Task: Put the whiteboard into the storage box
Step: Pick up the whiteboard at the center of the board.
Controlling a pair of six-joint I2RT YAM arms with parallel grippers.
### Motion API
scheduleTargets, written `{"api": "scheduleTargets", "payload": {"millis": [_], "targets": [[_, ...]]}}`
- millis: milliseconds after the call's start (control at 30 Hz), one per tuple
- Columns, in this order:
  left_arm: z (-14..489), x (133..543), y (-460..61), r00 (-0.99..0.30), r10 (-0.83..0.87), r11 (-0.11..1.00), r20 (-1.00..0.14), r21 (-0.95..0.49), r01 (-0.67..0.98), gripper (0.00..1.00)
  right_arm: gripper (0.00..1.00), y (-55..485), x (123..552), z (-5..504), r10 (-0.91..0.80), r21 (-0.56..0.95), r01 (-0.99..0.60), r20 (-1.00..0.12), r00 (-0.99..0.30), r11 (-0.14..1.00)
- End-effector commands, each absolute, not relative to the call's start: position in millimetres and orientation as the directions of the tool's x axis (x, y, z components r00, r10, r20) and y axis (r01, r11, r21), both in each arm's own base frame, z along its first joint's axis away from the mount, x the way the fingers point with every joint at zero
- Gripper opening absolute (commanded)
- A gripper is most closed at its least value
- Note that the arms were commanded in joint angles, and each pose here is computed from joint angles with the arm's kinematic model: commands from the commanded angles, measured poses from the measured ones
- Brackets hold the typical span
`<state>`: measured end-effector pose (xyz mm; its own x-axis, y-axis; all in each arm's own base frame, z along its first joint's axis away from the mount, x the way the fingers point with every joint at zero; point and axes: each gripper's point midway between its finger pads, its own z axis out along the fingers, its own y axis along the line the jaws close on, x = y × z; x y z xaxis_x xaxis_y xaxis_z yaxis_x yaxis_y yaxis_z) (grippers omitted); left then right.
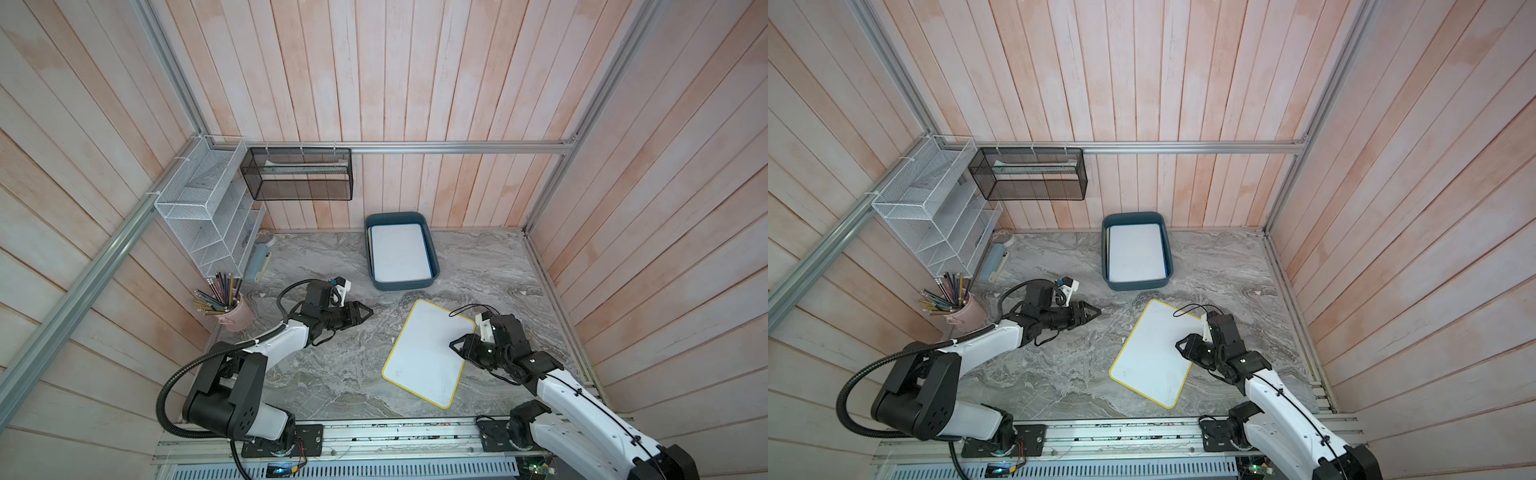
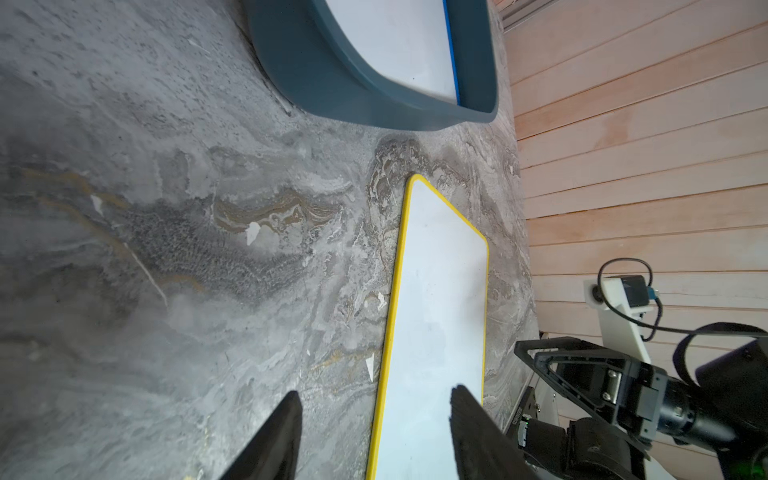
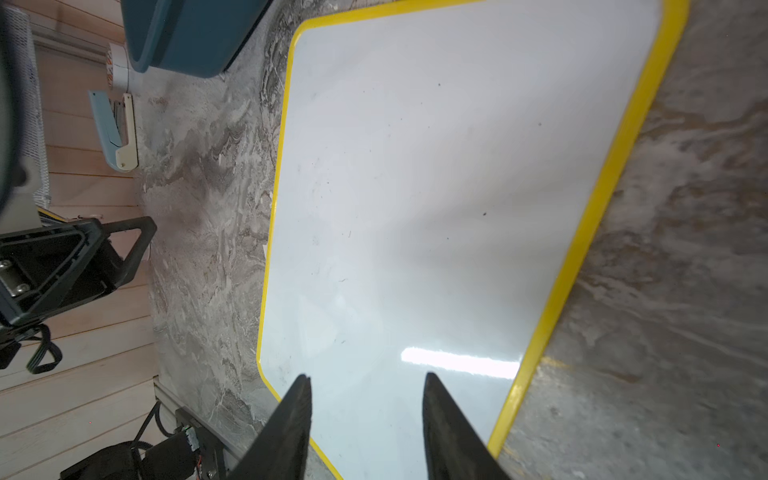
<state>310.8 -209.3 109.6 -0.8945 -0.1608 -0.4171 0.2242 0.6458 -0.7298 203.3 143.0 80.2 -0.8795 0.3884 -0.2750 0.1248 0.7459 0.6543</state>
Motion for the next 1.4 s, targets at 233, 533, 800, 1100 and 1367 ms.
{"api": "scheduleTargets", "payload": {"millis": [233,533,800,1100,1367], "targets": [[108.2,307.9,-212.1,-0.893,-0.095,0.651,-0.44,-0.706,0.278,0.59,0.45,117.7,184.6,59.1,0.418,0.565,0.212,-0.263,-0.869,0.797],[96.0,318.4,-246.0,-0.922,-0.009,0.653,-0.387,-0.7,0.288,0.59,0.46,127.1,199.6,34.3,0.38,0.556,0.199,-0.231,-0.896,0.807],[61.9,329.9,-270.5,-0.95,0.052,0.717,-0.307,-0.651,0.25,0.58,0.46,115.9,205.7,8.8,0.339,0.503,0.209,-0.181,-0.923,0.839],[45.1,341.6,-275.9,-0.966,-0.001,0.774,-0.26,-0.612,0.164,0.59,0.46,125.8,219.8,23.3,0.328,0.58,0.151,-0.212,-0.921,0.8],[65.5,346.1,-274.3,-0.945,0.036,0.778,-0.326,-0.584,0.231,0.58,0.45,126.0,223.8,33.1,0.369,0.612,0.153,-0.243,-0.897,0.776]]}}
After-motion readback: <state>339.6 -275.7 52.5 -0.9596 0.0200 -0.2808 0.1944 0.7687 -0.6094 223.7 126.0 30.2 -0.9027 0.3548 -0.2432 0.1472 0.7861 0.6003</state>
